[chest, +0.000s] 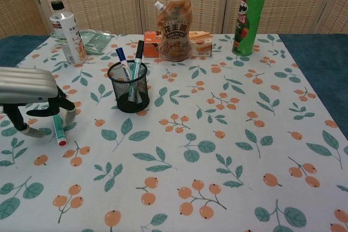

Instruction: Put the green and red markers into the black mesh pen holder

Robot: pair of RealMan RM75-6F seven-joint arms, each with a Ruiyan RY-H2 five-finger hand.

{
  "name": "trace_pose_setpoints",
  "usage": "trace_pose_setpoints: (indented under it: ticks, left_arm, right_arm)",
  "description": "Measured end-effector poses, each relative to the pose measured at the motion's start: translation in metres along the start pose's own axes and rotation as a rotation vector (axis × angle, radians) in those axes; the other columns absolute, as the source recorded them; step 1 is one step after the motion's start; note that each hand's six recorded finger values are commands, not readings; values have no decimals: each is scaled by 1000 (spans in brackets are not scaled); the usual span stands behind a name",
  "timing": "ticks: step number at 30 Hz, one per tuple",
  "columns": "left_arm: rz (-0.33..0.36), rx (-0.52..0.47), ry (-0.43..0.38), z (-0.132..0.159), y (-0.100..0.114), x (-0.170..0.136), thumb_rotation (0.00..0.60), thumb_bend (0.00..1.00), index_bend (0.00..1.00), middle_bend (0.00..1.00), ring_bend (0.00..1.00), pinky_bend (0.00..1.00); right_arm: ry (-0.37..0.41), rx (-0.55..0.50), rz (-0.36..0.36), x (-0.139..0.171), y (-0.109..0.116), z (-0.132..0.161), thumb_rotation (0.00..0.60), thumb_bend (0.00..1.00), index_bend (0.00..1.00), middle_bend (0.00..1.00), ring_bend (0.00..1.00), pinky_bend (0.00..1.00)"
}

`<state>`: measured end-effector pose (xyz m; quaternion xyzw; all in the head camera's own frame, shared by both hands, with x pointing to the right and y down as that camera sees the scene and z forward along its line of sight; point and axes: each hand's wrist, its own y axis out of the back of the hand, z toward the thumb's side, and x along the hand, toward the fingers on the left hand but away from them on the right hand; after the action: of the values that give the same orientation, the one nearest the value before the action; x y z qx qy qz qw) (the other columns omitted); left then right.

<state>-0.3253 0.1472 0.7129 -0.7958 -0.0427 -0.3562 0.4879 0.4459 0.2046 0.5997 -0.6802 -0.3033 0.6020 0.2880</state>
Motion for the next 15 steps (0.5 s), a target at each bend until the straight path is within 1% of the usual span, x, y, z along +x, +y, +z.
trace_pose_setpoints:
  ticks: [7,15]
  left_arm:
    - [18,7,-32,4,0,13,600,253,459,866,570,819]
    - [13,28,-44,3,-2,23,600,253,474,866,570,819]
  right_arm:
    - [1,-4,-10,0,3,0,600,346,29,0,0,0]
    - [-7,-12,-19,2,6,-4,600,346,29,0,0,0]
